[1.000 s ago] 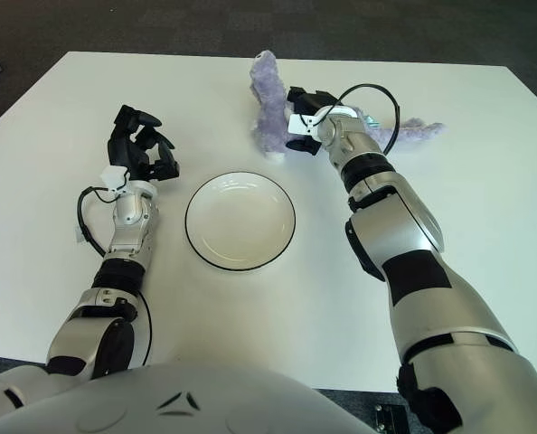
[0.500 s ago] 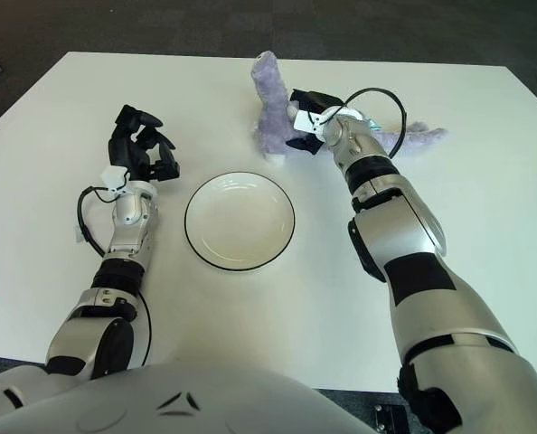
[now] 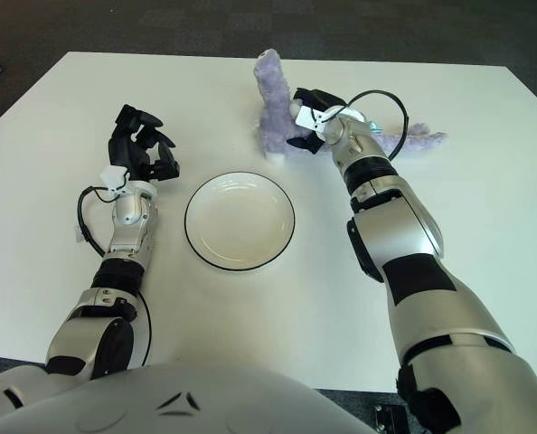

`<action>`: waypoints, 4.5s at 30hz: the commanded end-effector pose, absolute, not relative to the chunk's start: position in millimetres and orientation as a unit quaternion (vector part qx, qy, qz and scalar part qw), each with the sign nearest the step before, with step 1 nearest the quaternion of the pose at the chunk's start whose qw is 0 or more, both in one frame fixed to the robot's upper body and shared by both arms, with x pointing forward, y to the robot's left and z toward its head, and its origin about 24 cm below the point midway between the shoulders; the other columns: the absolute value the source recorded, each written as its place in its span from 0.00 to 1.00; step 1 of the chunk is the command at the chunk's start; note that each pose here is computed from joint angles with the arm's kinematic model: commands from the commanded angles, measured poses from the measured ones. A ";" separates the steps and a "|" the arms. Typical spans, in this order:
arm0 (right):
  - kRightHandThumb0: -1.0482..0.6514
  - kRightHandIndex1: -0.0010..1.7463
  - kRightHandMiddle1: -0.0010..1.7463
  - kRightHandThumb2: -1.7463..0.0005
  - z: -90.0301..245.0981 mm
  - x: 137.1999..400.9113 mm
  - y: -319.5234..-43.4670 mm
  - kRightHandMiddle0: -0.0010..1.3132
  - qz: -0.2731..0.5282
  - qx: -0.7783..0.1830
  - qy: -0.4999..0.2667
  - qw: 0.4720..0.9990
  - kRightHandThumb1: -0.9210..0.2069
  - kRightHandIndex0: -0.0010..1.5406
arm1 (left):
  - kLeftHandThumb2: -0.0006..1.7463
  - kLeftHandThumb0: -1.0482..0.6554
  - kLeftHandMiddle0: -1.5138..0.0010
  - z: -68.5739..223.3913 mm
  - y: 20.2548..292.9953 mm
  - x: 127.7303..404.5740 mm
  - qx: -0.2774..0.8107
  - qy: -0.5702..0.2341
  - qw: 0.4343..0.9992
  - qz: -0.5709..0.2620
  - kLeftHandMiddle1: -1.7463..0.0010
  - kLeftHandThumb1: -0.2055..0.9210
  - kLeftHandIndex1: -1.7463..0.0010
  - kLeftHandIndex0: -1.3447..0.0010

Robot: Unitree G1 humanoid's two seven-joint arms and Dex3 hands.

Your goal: Put the doll into the plate.

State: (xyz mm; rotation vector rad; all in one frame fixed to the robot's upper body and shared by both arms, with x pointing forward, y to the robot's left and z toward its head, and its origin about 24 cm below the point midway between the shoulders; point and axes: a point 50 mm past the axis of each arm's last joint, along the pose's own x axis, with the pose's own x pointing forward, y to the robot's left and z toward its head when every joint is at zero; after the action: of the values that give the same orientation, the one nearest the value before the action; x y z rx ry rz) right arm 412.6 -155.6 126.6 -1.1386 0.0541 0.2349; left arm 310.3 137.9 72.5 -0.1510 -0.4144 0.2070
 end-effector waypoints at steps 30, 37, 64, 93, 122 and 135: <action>0.93 1.00 1.00 0.13 106.0 403.6 -173.5 0.75 0.072 -0.475 0.064 0.875 0.69 0.49 | 0.96 0.60 0.41 32.2 142.4 291.8 -0.079 -0.129 0.981 0.125 0.00 0.18 0.03 0.54; 0.93 1.00 1.00 0.13 115.5 402.9 -176.1 0.75 0.072 -0.474 0.050 0.876 0.69 0.49 | 0.96 0.60 0.41 32.0 143.1 291.9 -0.077 -0.127 0.981 0.124 0.00 0.18 0.04 0.54; 0.94 1.00 1.00 0.11 170.4 377.9 -155.6 0.78 0.082 -0.483 -0.088 0.867 0.71 0.50 | 0.86 0.61 0.59 27.5 142.7 295.3 -0.075 -0.104 0.982 0.138 0.00 0.33 0.00 0.55; 0.95 1.00 1.00 0.10 197.8 336.4 -121.3 0.78 0.177 -0.429 -0.234 0.854 0.72 0.51 | 0.86 0.61 0.54 21.2 150.4 302.6 -0.067 -0.071 0.980 0.174 0.00 0.29 0.07 0.52; 0.94 1.00 1.00 0.12 200.7 293.3 -88.9 0.81 0.258 -0.330 -0.273 0.866 0.70 0.50 | 0.86 0.61 0.59 20.1 149.9 304.1 -0.042 -0.063 0.985 0.157 0.00 0.32 0.00 0.55; 0.94 1.00 1.00 0.11 195.6 279.7 -84.6 0.82 0.283 -0.298 -0.257 0.875 0.71 0.50 | 0.91 0.60 0.44 20.6 149.2 304.0 -0.043 -0.068 0.985 0.152 0.00 0.20 0.12 0.47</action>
State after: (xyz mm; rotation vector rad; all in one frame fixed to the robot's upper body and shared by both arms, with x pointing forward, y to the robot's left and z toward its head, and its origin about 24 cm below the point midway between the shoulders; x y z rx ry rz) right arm 282.9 -84.6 195.5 -0.6387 -0.5567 0.5659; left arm 324.0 144.8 59.5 -0.0992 -0.2719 0.2873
